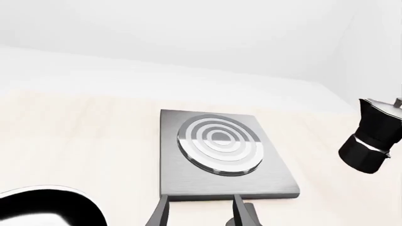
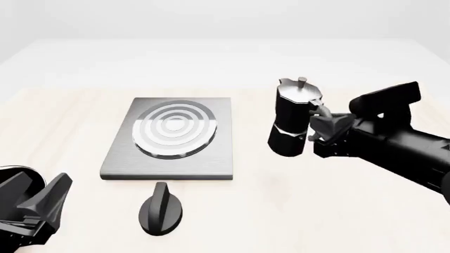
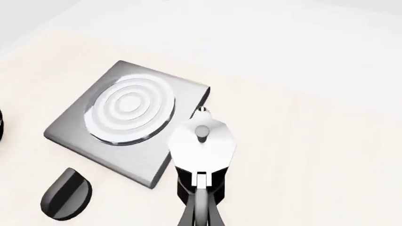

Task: Turn on the stove and put the moka pot on it.

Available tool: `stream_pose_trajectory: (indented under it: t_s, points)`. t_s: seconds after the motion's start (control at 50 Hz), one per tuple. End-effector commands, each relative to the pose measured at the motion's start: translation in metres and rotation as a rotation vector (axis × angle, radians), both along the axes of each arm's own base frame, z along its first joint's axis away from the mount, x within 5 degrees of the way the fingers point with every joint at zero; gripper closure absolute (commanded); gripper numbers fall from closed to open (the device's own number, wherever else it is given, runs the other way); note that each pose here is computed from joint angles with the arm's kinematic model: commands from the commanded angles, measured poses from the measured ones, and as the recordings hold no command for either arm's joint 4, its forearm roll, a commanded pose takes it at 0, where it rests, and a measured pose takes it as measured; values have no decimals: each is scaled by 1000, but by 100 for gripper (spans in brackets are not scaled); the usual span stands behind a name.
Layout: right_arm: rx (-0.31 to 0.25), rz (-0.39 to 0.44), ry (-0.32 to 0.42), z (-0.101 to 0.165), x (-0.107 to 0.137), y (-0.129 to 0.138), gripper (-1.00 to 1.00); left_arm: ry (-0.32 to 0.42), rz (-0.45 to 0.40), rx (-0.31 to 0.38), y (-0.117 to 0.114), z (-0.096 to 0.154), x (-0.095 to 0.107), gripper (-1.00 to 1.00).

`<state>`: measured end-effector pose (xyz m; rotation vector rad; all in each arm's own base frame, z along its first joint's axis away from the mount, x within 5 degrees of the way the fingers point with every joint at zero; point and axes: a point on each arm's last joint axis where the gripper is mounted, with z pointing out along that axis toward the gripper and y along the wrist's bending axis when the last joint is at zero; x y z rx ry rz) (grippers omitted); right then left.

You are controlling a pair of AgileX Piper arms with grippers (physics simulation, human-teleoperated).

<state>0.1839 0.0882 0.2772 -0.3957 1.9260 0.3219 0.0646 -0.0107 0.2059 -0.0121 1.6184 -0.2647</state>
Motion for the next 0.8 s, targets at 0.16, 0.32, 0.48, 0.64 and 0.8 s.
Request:
stream_pose_trajectory:
  t_s: [0.16,0.32,0.48,0.64,0.8]
  points:
    - [-32,134,-42,60,-17,17,100,-12,-2,-2,0,0,-3,-100]
    - [-35,190,-23,65,-11,36,100,-15,1,-9,1,0,-5,-100]
    - [-45,226,-29,74,0,52,100,-19,5,-13,1,1,-6,-100]
    - [-61,253,-34,73,13,68,100,-21,9,-14,2,1,-7,-100]
    - [-57,280,-36,72,24,87,100,-20,12,-12,2,0,-6,-100]
